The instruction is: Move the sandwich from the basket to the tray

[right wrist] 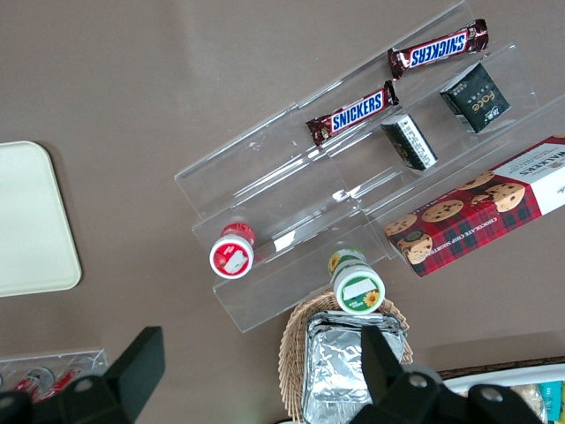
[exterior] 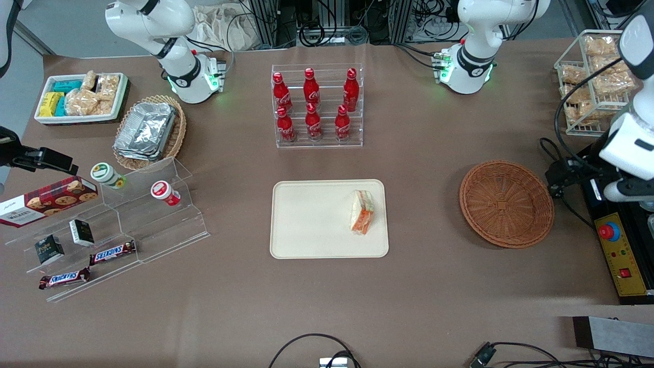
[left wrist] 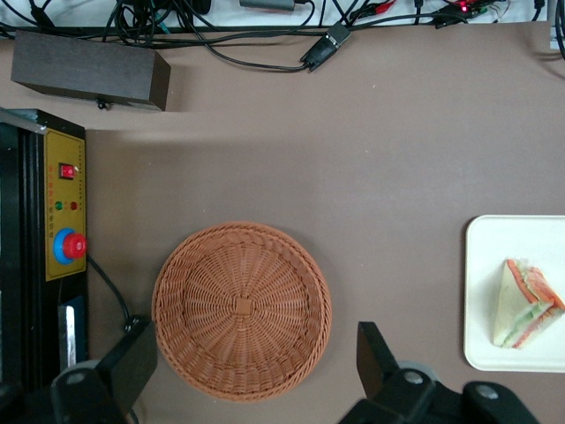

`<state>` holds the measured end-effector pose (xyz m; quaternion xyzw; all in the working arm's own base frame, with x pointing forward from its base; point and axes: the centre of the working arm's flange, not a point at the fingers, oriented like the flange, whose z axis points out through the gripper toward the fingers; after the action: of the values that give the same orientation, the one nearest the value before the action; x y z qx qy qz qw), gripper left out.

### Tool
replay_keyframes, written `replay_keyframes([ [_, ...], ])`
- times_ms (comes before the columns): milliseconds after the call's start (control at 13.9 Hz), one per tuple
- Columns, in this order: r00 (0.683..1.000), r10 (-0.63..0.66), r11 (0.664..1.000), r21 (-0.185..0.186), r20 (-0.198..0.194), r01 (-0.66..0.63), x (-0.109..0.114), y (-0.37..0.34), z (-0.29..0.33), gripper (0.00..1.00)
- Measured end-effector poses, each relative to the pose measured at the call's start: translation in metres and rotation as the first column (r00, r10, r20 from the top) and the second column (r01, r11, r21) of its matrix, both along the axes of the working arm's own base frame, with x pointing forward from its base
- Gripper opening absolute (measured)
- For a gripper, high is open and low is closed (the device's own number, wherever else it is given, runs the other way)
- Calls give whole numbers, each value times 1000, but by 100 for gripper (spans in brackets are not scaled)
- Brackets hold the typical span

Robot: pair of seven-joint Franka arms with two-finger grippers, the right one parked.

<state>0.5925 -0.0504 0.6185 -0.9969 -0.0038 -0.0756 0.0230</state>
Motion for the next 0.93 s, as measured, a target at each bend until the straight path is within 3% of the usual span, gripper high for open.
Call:
replay_keyframes([
  [287,1000,-6,1000,10,17,6,-25,-2,17,100],
  [503,999,-35,999,22,0,35,-44,8,35,100],
  [934,999,-48,999,-11,-24,48,-69,15,58,100],
])
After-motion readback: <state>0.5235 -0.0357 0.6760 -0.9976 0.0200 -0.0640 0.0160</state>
